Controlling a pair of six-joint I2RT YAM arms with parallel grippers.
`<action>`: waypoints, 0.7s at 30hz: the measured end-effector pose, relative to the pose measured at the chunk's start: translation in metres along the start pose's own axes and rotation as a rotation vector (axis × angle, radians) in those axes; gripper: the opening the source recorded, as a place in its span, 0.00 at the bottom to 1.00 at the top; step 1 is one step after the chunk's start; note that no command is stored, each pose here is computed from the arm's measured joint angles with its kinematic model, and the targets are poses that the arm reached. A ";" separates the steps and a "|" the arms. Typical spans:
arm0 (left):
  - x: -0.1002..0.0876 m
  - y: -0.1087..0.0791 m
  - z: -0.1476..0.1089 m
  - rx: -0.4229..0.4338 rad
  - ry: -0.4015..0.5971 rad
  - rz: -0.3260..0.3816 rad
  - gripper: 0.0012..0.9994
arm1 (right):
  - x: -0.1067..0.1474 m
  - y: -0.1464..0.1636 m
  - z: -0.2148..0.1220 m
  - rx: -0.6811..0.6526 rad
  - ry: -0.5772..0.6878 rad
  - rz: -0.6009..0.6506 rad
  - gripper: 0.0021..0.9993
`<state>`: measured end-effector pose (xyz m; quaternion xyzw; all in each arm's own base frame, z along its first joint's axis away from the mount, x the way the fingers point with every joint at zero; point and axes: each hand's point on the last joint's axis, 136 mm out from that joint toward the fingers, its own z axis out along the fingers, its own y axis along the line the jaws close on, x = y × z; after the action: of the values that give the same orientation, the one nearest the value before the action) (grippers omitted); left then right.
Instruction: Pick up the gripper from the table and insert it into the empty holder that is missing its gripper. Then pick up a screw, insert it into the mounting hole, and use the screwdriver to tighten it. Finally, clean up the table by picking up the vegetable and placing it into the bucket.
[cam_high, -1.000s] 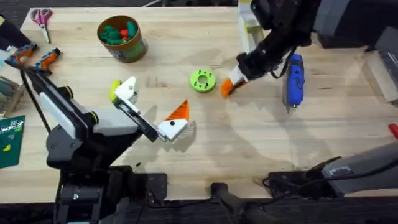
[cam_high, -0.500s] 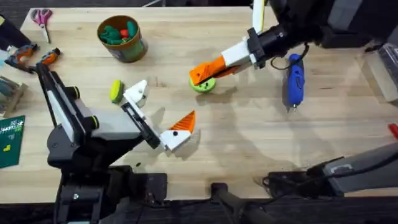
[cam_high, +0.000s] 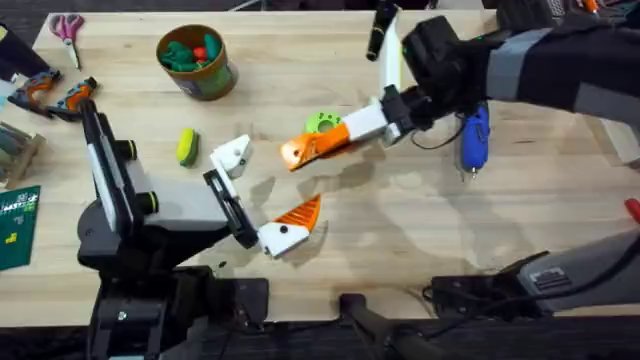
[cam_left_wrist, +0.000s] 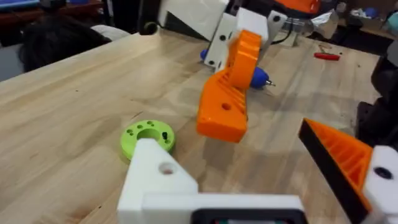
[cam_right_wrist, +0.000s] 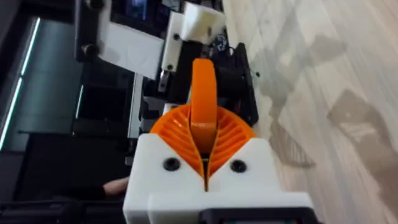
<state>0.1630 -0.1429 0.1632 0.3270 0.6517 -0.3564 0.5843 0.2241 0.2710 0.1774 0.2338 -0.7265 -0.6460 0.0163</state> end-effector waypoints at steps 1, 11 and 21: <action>0.000 -0.001 0.000 0.005 0.000 0.000 0.99 | -0.002 0.002 0.004 -0.010 0.006 -0.015 0.01; 0.000 -0.002 0.000 0.014 0.000 -0.001 0.99 | -0.010 0.021 0.045 -0.059 0.080 -0.040 0.01; 0.000 -0.002 0.000 0.010 0.001 -0.003 0.99 | -0.012 -0.004 0.052 -0.047 0.091 0.103 0.01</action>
<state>0.1616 -0.1438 0.1629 0.3289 0.6507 -0.3603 0.5818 0.2189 0.3236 0.1684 0.2248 -0.7207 -0.6499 0.0880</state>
